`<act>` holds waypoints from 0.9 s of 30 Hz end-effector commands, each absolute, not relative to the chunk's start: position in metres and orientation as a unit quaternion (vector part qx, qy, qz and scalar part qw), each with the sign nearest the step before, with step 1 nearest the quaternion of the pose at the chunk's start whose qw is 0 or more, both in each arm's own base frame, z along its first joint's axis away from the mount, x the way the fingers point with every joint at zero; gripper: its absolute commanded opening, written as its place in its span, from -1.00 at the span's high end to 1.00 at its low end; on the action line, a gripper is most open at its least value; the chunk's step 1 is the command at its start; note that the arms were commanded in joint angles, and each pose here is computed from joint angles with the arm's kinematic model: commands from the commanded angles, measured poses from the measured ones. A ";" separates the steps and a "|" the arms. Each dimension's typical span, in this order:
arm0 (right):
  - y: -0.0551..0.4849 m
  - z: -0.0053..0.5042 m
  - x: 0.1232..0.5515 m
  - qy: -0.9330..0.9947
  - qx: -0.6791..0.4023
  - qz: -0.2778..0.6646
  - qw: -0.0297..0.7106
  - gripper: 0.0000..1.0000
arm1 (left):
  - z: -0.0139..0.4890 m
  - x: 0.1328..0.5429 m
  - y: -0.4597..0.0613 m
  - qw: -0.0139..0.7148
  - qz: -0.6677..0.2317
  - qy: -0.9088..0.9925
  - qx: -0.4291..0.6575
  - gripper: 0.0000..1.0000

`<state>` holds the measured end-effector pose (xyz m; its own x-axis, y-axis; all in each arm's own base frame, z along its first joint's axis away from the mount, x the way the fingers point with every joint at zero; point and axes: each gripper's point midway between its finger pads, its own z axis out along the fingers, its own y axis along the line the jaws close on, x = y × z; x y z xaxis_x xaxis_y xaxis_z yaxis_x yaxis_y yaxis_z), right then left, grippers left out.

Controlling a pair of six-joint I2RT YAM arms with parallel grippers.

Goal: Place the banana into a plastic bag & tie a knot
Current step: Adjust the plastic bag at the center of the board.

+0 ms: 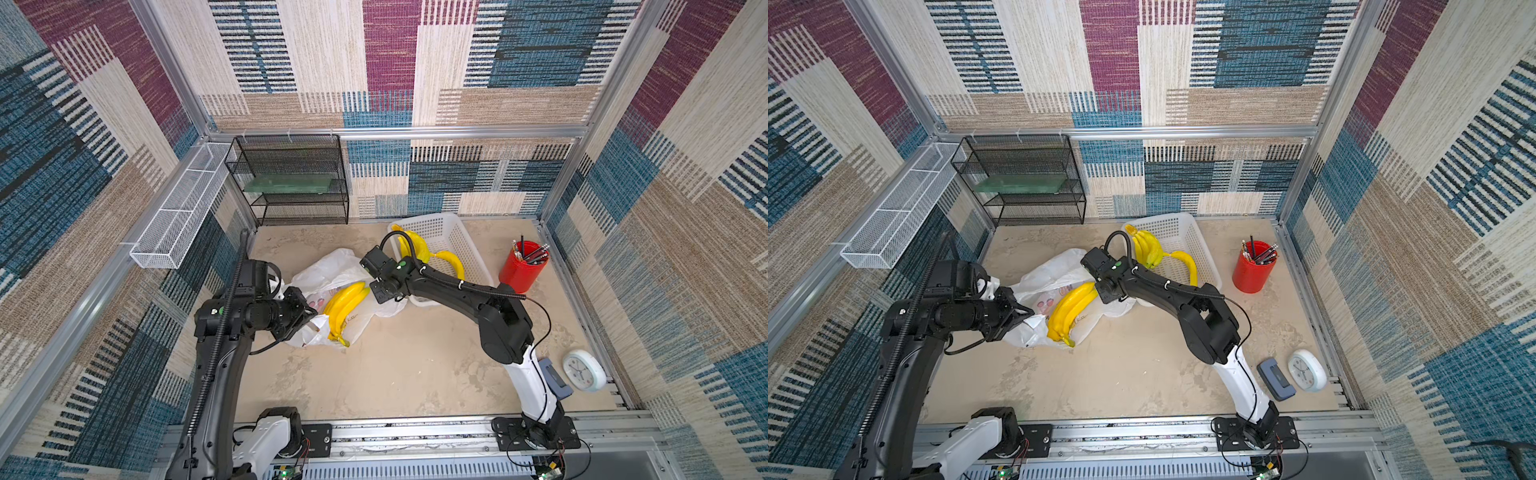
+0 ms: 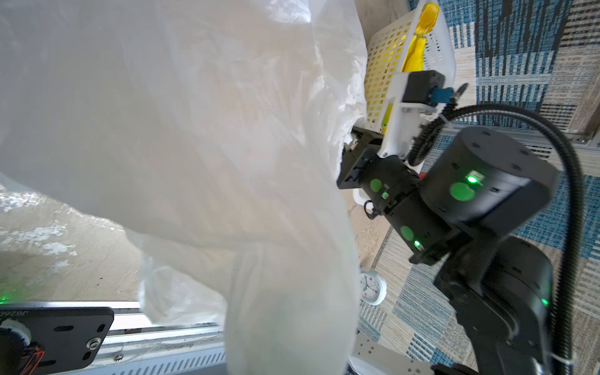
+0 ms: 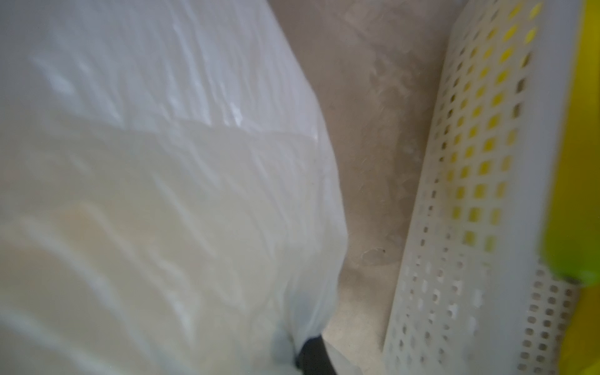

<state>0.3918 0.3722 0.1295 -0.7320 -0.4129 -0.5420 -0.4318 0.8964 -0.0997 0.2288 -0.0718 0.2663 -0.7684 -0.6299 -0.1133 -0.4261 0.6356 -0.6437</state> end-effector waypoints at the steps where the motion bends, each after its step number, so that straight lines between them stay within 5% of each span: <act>1: 0.370 0.204 0.411 0.912 -0.209 0.032 0.351 1.00 | 0.296 0.244 -0.064 0.206 -0.305 0.885 -0.286 1.00; 9: 0.337 0.340 0.449 0.867 -0.183 0.099 0.453 1.00 | 0.415 0.303 -0.014 0.334 -0.350 0.807 -0.340 1.00; 14: 0.315 0.368 0.442 0.862 -0.169 0.115 0.465 1.00 | 0.456 0.308 0.002 0.369 -0.372 0.777 -0.350 1.00; 18: 0.315 0.355 0.424 0.868 -0.180 0.118 0.447 1.00 | 0.444 0.295 -0.002 0.355 -0.371 0.780 -0.357 1.00; 27: 0.328 0.267 0.374 0.915 -0.192 0.143 0.325 1.00 | 0.323 0.229 -0.022 0.232 -0.340 0.815 -0.407 1.00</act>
<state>0.3859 0.3225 0.2761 -0.6684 -0.2890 -0.6853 -0.4559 0.8872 0.0705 0.2430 -0.0178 0.3396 -0.5422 -0.8327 -0.1126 -0.4878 0.4211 -0.7647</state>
